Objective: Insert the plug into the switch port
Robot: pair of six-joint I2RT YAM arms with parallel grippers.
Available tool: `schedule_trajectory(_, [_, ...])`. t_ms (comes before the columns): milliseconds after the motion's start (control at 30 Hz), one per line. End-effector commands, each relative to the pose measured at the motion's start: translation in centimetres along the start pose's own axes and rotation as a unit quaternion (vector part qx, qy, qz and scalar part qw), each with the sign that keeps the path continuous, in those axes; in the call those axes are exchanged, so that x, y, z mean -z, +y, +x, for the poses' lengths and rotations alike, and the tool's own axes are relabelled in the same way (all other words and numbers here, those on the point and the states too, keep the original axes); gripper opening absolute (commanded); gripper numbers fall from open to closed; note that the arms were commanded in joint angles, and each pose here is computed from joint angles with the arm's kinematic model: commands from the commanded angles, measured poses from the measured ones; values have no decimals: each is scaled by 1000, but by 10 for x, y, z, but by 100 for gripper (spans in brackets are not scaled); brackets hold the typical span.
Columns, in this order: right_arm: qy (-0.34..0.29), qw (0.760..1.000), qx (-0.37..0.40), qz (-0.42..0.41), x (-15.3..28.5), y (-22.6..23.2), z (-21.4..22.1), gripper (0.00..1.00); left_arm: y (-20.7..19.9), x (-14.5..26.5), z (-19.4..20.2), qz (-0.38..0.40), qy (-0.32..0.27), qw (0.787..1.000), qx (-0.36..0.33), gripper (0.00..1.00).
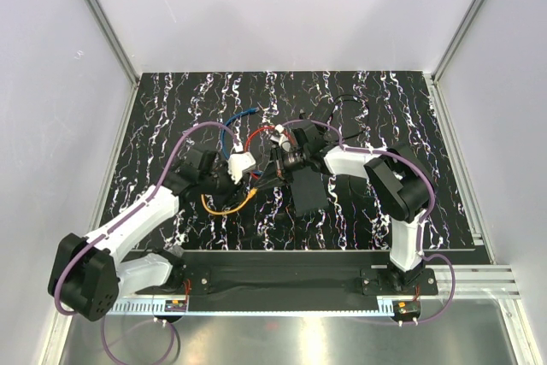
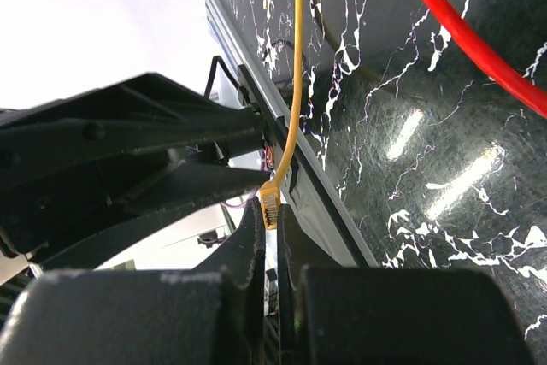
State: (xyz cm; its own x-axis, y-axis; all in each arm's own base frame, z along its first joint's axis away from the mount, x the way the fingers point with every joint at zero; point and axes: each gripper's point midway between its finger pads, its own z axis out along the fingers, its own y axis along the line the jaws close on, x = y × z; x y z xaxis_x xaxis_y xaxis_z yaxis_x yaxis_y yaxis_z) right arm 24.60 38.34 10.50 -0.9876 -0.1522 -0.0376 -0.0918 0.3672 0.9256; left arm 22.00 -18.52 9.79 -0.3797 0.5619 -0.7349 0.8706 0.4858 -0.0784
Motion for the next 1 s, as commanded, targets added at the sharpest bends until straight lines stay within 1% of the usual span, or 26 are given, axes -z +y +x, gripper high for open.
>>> schedule_trajectory(0, [-22, 1000, 5, -4, 1, 2, -12, 0, -4, -4, -17, 11, -33, 999, 10, 41])
schedule_trajectory(267, [-27, 1000, 1, -1, 0, -1, -13, 0, -13, -10, -21, 28, -36, 998, 33, 39])
schedule_trajectory(367, [-27, 1000, 7, -8, 1, 4, -13, 0, -11, -14, -21, 25, -31, 999, 33, 36])
schedule_trajectory(467, [-28, 1000, 8, -7, 2, 5, -12, 0, -8, -17, -22, 22, -29, 999, 33, 31])
schedule_trajectory(600, [-25, 1000, 6, -4, 3, 3, -10, 0, -6, -21, -19, 23, -14, 999, 40, 16])
schedule_trajectory(633, [-25, 1000, 6, -4, 4, 2, -10, 0, -5, -21, -18, 23, -11, 999, 39, 8])
schedule_trajectory(667, [-26, 1000, 6, -4, 4, 2, -10, 0, -4, -21, -18, 18, -10, 999, 38, 2])
schedule_trajectory(700, [-24, 1000, 5, -3, 4, 2, -10, 0, -4, -21, -18, 18, -12, 999, 36, 0])
schedule_trajectory(733, [-24, 1000, 8, -2, 5, 1, -10, 0, -4, -21, -17, 20, -9, 999, 36, 0])
schedule_trajectory(767, [-22, 1000, 7, 2, 5, -1, -10, 5, -5, -20, -19, 23, -9, 999, 29, 0])
schedule_trajectory(800, [-23, 1000, 7, 4, 7, -3, -11, 16, -4, -22, -17, 24, -3, 999, 28, 0])
schedule_trajectory(833, [-27, 1000, 8, 9, 12, -7, -14, 35, -4, -22, -16, 32, 5, 999, 18, 0])
schedule_trajectory(867, [-24, 1000, 7, 13, 12, -9, -12, 41, -4, -22, -13, 34, 11, 999, 11, 0])
schedule_trajectory(967, [-39, 999, 25, 25, 33, -19, -23, 52, -2, -25, -6, 41, 32, 999, -3, 0])
